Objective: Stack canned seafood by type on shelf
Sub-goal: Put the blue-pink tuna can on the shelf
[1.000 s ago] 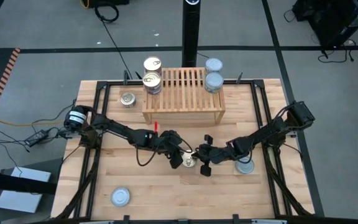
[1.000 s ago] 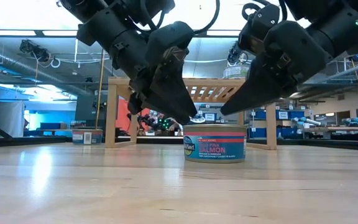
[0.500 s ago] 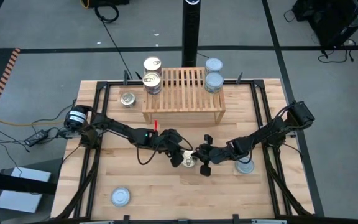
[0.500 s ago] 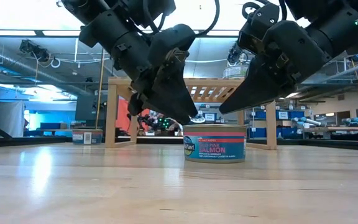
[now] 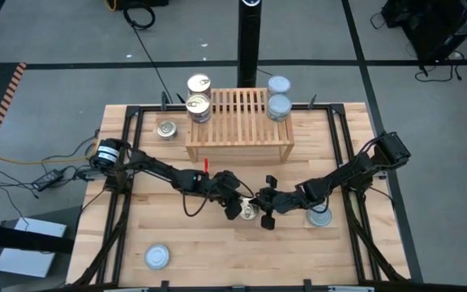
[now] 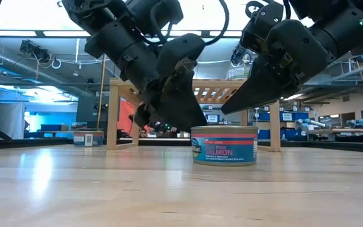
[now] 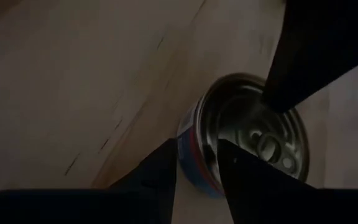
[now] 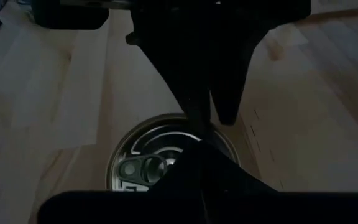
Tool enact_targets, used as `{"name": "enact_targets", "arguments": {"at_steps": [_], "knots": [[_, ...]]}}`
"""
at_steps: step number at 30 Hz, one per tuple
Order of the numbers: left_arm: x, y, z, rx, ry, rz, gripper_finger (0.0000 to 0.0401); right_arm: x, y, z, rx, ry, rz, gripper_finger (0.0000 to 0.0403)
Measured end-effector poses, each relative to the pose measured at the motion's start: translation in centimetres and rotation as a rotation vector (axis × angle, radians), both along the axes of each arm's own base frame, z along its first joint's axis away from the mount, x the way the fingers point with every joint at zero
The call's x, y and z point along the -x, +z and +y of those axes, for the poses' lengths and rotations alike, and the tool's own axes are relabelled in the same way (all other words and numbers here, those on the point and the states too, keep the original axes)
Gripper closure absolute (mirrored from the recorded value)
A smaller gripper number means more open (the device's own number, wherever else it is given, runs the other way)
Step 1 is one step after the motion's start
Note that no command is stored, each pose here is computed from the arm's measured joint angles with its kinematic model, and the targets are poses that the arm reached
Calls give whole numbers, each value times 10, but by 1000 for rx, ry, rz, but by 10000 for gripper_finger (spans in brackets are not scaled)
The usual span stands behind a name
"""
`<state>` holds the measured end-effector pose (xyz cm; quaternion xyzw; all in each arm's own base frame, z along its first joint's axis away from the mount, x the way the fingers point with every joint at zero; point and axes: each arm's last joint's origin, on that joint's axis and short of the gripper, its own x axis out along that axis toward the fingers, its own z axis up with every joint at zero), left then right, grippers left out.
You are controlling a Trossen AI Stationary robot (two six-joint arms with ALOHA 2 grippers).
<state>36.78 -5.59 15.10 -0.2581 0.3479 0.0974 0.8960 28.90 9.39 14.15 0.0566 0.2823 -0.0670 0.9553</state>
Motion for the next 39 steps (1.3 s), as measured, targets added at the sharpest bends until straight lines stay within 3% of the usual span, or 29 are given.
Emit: {"name": "enact_targets", "arguments": {"at_steps": [5,14,22,29,39], "knots": [[0,-1,0,0,-9,6,298,0,0,1,7,7,3,396],[0,0,0,-49,-62,2,394,0,0,0,20,0,-1,396],[-5,7,0,-137,-124,15,399,0,1,1,39,-9,-12,396],[-13,29,1,-324,-167,121,400,5,3,9,84,-12,-23,396],[-18,49,-1,-549,-169,151,400,14,16,20,133,-20,-57,395]]}}
